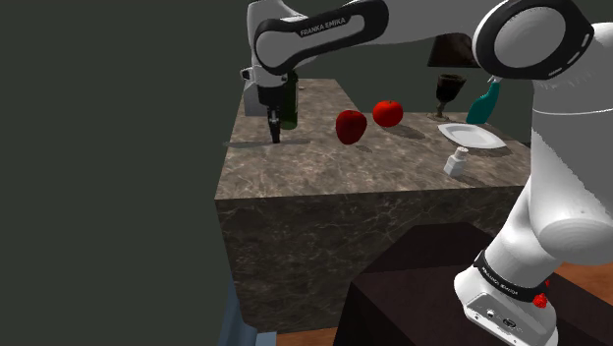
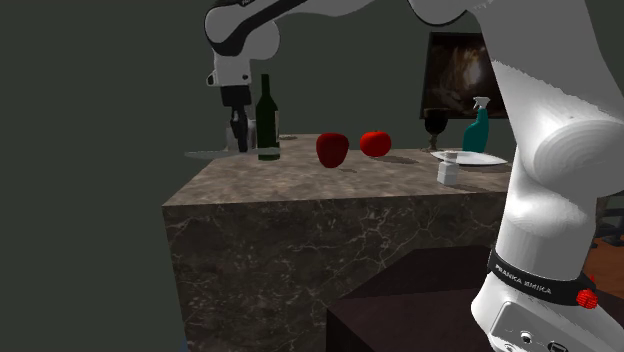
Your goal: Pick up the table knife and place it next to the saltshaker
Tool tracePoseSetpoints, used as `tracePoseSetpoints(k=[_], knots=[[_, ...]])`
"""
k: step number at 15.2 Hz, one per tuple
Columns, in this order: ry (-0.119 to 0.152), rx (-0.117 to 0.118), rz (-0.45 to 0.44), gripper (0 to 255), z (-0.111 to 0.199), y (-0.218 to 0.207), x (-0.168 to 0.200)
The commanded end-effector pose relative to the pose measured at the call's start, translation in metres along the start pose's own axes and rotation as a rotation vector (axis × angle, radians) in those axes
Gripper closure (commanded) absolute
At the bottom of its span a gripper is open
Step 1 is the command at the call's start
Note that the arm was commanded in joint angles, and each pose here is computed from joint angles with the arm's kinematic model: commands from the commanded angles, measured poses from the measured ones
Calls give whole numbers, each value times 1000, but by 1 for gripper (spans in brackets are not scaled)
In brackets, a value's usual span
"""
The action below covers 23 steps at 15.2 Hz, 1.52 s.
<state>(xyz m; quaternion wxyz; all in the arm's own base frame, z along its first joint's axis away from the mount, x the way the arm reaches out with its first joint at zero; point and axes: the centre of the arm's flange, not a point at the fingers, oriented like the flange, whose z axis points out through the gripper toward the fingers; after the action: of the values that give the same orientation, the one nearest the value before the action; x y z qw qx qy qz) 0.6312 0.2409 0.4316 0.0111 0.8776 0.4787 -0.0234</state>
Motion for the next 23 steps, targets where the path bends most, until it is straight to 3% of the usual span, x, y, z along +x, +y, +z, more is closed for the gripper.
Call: tracePoseSetpoints(k=[1,17,23], knots=[[0,0,0,255,-11,-1,-1],[0,0,0,255,-91,-1,-5],[0,0,0,255,-87,3,-84]])
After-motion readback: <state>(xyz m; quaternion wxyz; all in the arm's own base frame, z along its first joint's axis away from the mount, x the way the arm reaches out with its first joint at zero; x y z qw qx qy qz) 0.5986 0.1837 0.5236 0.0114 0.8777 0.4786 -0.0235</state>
